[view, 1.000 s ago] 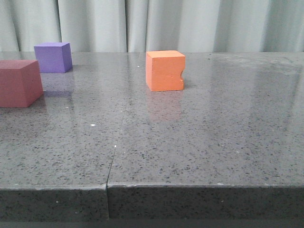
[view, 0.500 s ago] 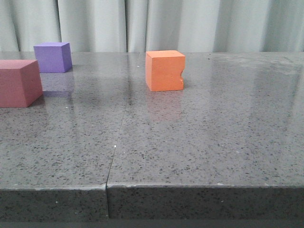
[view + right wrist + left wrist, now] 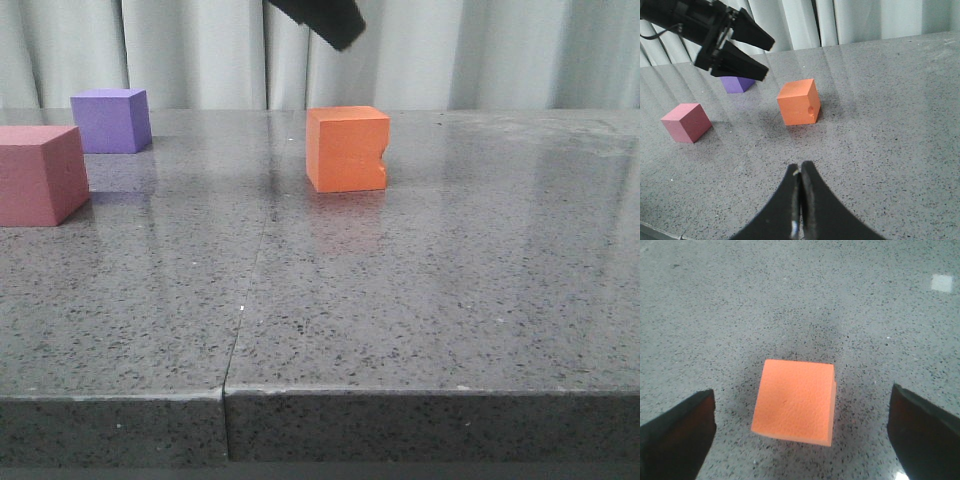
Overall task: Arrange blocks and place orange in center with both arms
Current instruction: 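Lower the open left gripper over the orange cube and close on it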
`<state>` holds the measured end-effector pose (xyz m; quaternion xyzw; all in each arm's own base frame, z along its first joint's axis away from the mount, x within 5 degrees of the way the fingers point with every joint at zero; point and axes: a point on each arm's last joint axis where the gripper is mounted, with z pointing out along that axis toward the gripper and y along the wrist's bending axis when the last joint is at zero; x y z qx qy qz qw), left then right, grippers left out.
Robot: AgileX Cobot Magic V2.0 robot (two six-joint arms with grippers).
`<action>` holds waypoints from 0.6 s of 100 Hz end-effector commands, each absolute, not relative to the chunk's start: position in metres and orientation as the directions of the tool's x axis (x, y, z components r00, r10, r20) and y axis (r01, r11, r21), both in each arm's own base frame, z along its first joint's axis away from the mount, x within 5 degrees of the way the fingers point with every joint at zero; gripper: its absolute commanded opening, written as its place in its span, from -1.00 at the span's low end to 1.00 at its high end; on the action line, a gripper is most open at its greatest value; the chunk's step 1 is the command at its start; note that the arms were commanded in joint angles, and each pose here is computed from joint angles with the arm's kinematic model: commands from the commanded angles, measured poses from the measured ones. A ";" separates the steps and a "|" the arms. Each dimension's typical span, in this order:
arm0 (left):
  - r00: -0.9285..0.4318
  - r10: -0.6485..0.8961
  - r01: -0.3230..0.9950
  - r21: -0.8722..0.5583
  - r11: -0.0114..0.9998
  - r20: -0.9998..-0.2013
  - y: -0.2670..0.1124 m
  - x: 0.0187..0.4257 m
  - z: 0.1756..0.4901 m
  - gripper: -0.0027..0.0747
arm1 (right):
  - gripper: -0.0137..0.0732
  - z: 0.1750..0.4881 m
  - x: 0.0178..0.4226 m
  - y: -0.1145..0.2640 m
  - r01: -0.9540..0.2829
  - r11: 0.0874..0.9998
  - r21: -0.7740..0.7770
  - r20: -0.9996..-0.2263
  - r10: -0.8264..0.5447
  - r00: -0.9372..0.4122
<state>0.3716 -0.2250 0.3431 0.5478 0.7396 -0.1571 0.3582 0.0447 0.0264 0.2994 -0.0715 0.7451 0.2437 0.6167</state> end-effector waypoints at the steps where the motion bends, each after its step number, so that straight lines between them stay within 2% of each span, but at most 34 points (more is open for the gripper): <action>1: -0.115 0.626 0.912 0.168 0.374 -0.771 -0.232 0.366 0.369 0.76 | -0.81 0.314 0.045 0.025 -0.417 0.868 0.267 -0.963 0.226 -0.147; 34: -0.184 0.625 0.904 0.118 0.410 -0.758 -0.242 0.387 0.334 0.76 | -0.81 0.314 0.045 0.025 -0.417 0.868 0.267 -0.963 0.226 -0.147; 60: -0.199 0.639 0.909 0.103 0.404 -0.743 -0.246 0.391 0.321 0.76 | -0.81 0.314 0.045 0.025 -0.417 0.869 0.267 -0.963 0.225 -0.148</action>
